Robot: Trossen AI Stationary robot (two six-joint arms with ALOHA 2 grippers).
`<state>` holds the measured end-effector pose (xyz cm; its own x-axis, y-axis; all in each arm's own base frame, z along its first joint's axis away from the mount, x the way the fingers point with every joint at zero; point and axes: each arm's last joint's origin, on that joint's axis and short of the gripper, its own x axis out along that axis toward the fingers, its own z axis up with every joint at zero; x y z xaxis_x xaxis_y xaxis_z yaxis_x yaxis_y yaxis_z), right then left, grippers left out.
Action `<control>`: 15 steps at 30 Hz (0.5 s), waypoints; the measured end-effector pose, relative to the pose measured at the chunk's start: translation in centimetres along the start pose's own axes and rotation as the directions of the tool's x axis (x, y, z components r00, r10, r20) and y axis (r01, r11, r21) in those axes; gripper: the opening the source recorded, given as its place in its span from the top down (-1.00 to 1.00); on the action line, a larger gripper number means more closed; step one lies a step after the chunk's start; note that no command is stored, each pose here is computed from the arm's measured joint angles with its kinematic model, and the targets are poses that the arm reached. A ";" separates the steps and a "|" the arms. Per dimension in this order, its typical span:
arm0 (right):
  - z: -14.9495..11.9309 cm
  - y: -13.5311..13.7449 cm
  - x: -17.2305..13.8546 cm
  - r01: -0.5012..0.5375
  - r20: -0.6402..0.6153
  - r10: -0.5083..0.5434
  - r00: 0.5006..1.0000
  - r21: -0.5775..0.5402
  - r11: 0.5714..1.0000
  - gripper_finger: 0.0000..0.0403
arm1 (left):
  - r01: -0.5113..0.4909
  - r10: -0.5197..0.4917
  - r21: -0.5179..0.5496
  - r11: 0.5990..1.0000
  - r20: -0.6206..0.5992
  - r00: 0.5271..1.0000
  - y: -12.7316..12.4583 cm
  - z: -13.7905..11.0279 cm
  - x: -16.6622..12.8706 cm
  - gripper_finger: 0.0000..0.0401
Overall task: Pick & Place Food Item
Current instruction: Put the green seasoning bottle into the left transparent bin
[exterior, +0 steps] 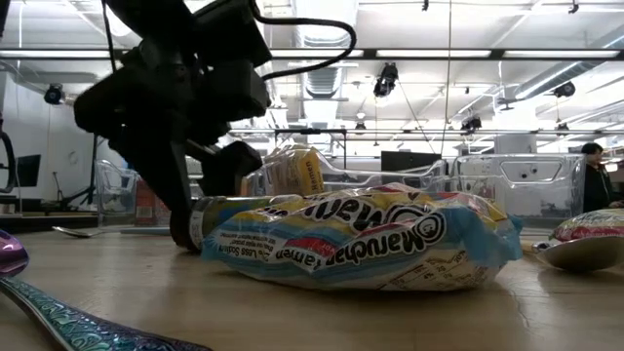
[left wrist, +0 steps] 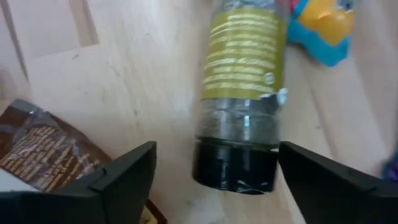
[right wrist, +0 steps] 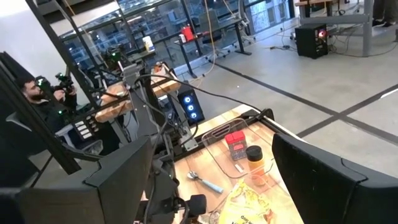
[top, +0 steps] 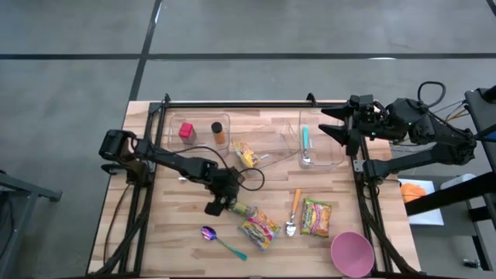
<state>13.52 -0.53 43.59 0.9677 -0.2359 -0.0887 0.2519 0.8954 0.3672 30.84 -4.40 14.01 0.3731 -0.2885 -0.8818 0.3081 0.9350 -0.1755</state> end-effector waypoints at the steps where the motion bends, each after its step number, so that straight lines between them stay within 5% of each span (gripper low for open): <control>1: 0.0 0.0 0.0 0.000 0.000 0.000 1.000 0.000 1.000 -0.62 | -0.002 0.002 -0.001 1.000 -0.006 1.000 0.1 -0.1 0.2 -0.76; 9: 0.0 0.0 -0.1 -0.002 0.003 0.002 1.000 0.001 1.000 -0.62 | -0.005 0.006 0.028 1.000 -0.046 0.999 -0.1 -0.3 1.5 -0.77; 15: 0.0 0.0 -0.1 -0.001 0.003 0.001 1.000 -0.004 1.000 -0.62 | -0.018 0.023 0.090 0.996 -0.053 0.998 -0.1 -0.4 1.3 -0.51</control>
<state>13.47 -0.52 43.62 0.9681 -0.2356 -0.0858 0.2505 0.8971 0.3639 30.98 -4.85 12.71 0.3334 -0.2557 -0.9075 0.3785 0.9178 -0.1196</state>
